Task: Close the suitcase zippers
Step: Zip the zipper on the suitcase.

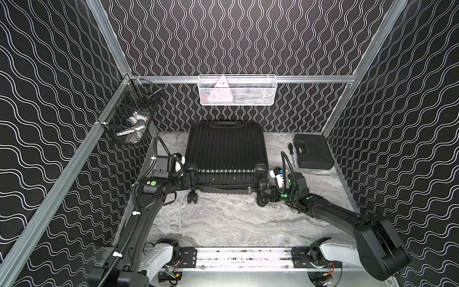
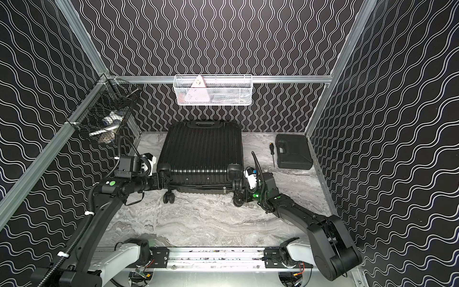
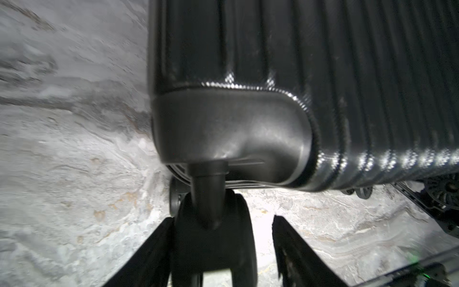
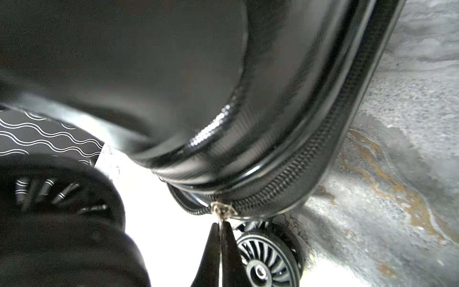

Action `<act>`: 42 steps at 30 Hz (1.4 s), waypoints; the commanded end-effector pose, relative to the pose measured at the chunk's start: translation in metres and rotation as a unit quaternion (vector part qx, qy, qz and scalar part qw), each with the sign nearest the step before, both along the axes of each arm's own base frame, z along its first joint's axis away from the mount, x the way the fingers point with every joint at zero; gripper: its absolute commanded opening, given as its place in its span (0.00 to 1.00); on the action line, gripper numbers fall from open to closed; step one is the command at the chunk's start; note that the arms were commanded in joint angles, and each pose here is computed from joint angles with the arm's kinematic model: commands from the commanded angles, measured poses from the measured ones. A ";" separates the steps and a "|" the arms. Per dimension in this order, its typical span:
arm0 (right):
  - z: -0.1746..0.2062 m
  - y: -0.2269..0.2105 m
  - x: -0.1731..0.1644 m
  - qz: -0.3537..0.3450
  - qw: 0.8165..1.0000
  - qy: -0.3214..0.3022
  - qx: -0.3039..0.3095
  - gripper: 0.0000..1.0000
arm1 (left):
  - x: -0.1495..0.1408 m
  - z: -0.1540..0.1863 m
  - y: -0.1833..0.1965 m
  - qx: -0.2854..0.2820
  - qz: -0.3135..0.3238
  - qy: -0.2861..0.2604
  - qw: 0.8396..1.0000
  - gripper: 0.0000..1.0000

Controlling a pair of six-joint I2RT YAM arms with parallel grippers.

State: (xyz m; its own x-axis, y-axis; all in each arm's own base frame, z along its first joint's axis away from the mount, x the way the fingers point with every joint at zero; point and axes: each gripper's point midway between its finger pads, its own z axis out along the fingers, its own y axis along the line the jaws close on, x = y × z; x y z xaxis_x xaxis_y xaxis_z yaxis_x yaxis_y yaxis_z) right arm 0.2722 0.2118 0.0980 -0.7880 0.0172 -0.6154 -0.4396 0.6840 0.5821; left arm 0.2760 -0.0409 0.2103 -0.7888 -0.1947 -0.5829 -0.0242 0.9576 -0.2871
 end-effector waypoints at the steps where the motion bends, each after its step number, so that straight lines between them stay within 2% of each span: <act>1: -0.013 -0.004 -0.007 0.003 0.999 0.025 -0.019 0.00 | 0.003 0.011 0.008 0.042 -0.012 -0.021 0.999 0.66; 6: -0.011 -0.002 -0.007 0.006 1.000 0.025 -0.015 0.00 | 0.001 -0.003 0.007 0.053 -0.031 0.016 0.998 0.67; 13: -0.011 -0.002 -0.008 0.007 0.999 0.028 -0.016 0.00 | 0.003 -0.013 -0.006 0.038 -0.059 0.041 0.997 0.69; 17: -0.008 0.000 -0.008 0.009 1.000 0.028 -0.007 0.00 | 0.005 -0.021 -0.010 0.032 -0.060 0.055 0.996 0.62; 22: -0.003 0.003 -0.012 0.020 0.999 0.029 0.006 0.00 | 0.005 -0.021 -0.013 0.018 -0.044 0.045 0.998 0.52; 26: 0.003 0.010 -0.019 0.044 0.998 0.034 0.027 0.00 | 0.005 -0.022 -0.017 -0.001 -0.032 0.038 0.999 0.37; 29: 0.007 0.017 -0.025 0.066 0.996 0.042 0.047 0.00 | 0.005 -0.022 -0.019 -0.018 -0.021 0.029 0.999 0.29; 36: 0.022 0.028 -0.038 0.113 0.988 0.044 0.091 0.00 | 0.004 -0.016 -0.009 -0.011 0.019 0.004 1.000 0.23; 42: 0.030 0.035 -0.043 0.133 0.982 0.049 0.127 0.00 | 0.006 -0.014 -0.011 -0.023 0.025 -0.002 0.999 0.19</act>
